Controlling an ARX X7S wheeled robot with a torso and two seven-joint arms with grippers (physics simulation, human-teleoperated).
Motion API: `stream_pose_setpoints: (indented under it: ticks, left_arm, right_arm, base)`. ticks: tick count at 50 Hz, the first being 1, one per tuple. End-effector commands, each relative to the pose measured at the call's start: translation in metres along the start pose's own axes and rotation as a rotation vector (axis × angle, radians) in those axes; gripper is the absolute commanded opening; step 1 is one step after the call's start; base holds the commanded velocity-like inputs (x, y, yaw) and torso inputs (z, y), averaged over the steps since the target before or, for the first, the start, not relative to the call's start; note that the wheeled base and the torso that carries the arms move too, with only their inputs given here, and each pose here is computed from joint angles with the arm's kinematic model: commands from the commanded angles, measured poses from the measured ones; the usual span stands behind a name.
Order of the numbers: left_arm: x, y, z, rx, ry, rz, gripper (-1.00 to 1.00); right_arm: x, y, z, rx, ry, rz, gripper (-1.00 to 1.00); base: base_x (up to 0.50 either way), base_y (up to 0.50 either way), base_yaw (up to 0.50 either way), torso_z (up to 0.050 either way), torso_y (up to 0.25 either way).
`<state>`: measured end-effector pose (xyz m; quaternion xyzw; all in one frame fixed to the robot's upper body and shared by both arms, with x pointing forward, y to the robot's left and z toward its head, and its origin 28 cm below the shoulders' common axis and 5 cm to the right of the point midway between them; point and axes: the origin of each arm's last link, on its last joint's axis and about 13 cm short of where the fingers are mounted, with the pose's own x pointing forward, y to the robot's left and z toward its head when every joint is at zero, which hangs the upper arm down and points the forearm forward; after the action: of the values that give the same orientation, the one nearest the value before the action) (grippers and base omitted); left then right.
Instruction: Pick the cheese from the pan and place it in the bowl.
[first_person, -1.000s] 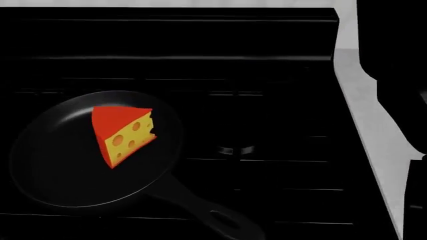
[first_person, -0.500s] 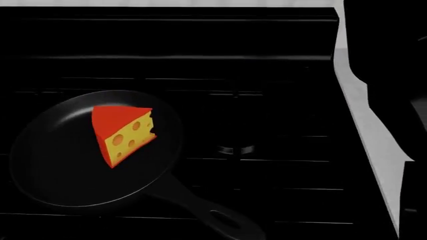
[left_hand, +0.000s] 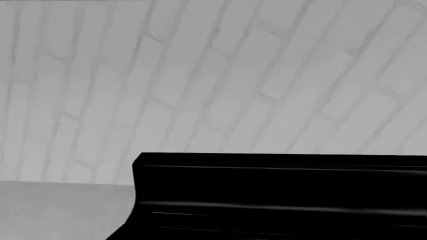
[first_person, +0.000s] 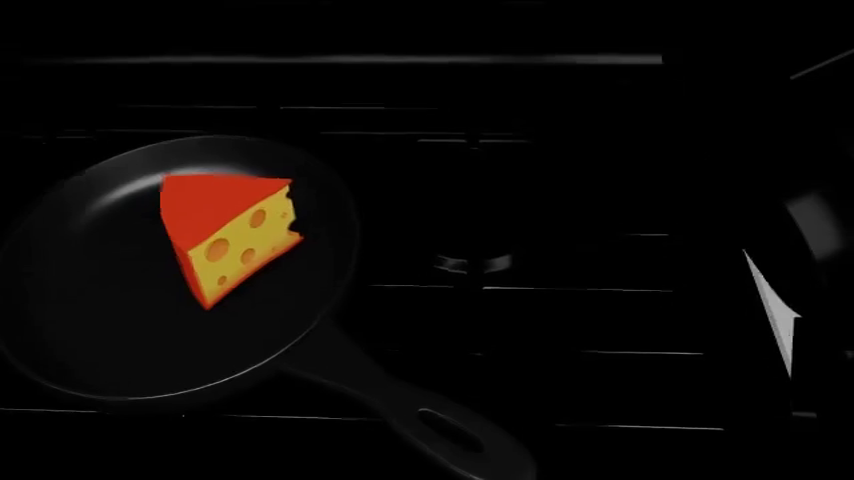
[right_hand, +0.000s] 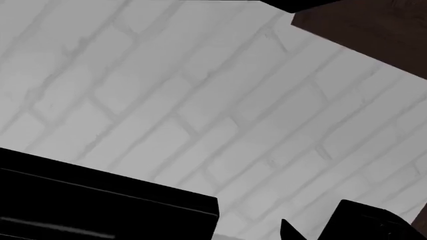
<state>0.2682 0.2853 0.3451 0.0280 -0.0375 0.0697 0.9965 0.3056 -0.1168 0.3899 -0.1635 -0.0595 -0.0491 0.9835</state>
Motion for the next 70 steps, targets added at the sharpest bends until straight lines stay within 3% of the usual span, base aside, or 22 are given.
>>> stream_pose_setpoints:
  ticks: [1, 15, 20, 21, 24, 31, 34, 36, 42, 46, 61, 70]
  left_arm:
    - [-0.003, -0.002, -0.007, -0.033, -0.003, -0.024, 1.0]
    - [-0.002, 0.001, -0.012, -0.064, 0.004, -0.019, 1.0]
    - [-0.001, 0.003, -0.016, -0.069, 0.011, -0.01, 1.0]
    - [0.0, 0.004, -0.017, -0.073, 0.013, -0.006, 1.0]
    - [0.001, 0.006, -0.02, -0.081, 0.022, 0.005, 1.0]
    - [-0.002, 0.009, -0.019, -0.085, 0.023, 0.029, 1.0]
    - [-0.006, 0.011, -0.019, -0.085, 0.024, 0.05, 1.0]
    - [-0.009, 0.013, -0.02, -0.088, 0.024, 0.06, 1.0]
    - [-0.013, 0.02, -0.02, -0.091, 0.023, 0.094, 1.0]
    - [-0.013, 0.022, -0.023, -0.082, 0.03, 0.104, 1.0]
    - [-0.014, 0.032, -0.031, -0.087, 0.052, 0.175, 1.0]
    - [-0.014, 0.033, -0.035, -0.088, 0.061, 0.204, 1.0]
  right_arm:
    - [0.0, 0.005, 0.002, -0.001, -0.015, 0.043, 1.0]
    - [0.004, 0.005, 0.014, -0.046, -0.032, 0.093, 1.0]
    - [0.02, 0.01, 0.032, -0.186, -0.059, 0.251, 1.0]
    - [0.026, 0.01, 0.036, -0.16, -0.031, 0.285, 1.0]
    - [0.034, 0.014, 0.041, -0.282, -0.049, 0.35, 1.0]
    - [0.053, 0.023, 0.051, -0.369, 0.027, 0.546, 1.0]
    - [0.061, 0.034, 0.05, -0.5, 0.042, 0.652, 1.0]
    - [0.062, 0.042, 0.047, -0.545, 0.067, 0.708, 1.0]
    - [0.06, 0.056, 0.058, -0.669, -0.01, 0.852, 1.0]
    - [0.064, 0.062, 0.066, -0.677, -0.073, 0.908, 1.0]
    - [0.067, 0.08, 0.055, -0.809, -0.167, 1.193, 1.0]
    - [0.069, 0.085, 0.053, -0.86, -0.219, 1.277, 1.0]
  base:
    - [0.0, 0.0, 0.0, 0.0, -0.209]
    - [0.0, 0.0, 0.0, 0.0, -0.022]
    - [0.0, 0.0, 0.0, 0.0, 0.0]
    - [0.0, 0.0, 0.0, 0.0, 0.0]
    - [0.0, 0.0, 0.0, 0.0, 0.0]
    - [0.0, 0.0, 0.0, 0.0, 0.0]
    - [0.0, 0.0, 0.0, 0.0, 0.0]
    - [0.0, 0.0, 0.0, 0.0, 0.0]
    - [0.0, 0.0, 0.0, 0.0, 0.0]
    - [0.0, 0.0, 0.0, 0.0, 0.0]
    - [0.0, 0.0, 0.0, 0.0, 0.0]
    - [0.0, 0.0, 0.0, 0.0, 0.0]
